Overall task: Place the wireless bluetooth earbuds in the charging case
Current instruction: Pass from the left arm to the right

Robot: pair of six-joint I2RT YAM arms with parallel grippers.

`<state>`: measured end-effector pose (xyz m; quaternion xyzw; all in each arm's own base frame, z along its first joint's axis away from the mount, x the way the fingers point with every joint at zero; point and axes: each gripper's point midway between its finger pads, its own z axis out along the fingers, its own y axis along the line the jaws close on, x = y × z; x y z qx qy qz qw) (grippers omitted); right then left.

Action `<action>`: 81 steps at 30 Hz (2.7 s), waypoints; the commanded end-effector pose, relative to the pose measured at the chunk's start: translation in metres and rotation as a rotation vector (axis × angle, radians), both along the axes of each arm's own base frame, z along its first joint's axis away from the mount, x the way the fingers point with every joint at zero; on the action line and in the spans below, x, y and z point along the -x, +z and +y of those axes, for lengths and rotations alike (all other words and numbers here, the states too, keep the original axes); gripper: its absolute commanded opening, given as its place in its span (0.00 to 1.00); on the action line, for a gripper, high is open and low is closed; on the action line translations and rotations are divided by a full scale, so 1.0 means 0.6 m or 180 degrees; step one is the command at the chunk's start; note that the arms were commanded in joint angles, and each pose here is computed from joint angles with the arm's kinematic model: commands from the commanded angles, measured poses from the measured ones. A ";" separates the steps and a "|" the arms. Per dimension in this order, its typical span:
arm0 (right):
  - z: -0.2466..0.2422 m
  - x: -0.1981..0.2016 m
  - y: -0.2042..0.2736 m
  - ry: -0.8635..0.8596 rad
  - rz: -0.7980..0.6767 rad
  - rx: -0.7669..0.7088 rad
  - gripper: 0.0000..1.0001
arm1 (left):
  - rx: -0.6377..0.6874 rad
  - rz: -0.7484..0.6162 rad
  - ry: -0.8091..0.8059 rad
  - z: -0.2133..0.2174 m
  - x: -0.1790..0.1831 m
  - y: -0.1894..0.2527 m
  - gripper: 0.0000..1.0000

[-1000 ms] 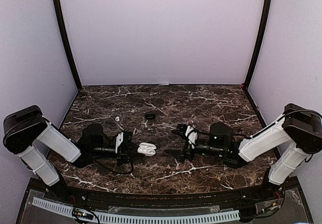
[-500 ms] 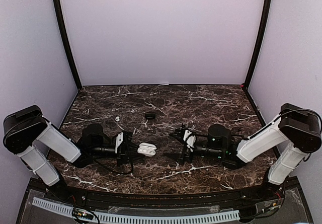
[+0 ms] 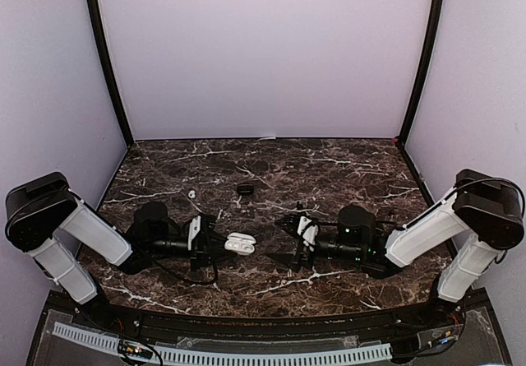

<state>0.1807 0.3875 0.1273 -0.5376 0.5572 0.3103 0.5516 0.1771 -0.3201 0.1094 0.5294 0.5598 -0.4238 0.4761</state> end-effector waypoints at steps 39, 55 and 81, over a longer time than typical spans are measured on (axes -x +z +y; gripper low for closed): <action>-0.008 0.026 0.046 -0.0060 -0.0371 -0.0497 0.85 | 0.0581 0.0076 0.0069 -0.011 -0.009 0.080 0.01; 0.016 0.057 0.055 0.0366 -0.0132 -0.0519 0.60 | 0.0872 0.0157 0.0230 -0.013 -0.026 0.126 0.01; 0.030 0.053 0.100 0.0802 0.0406 -0.0825 0.41 | 0.0962 0.0093 -0.0181 -0.063 0.016 0.142 0.01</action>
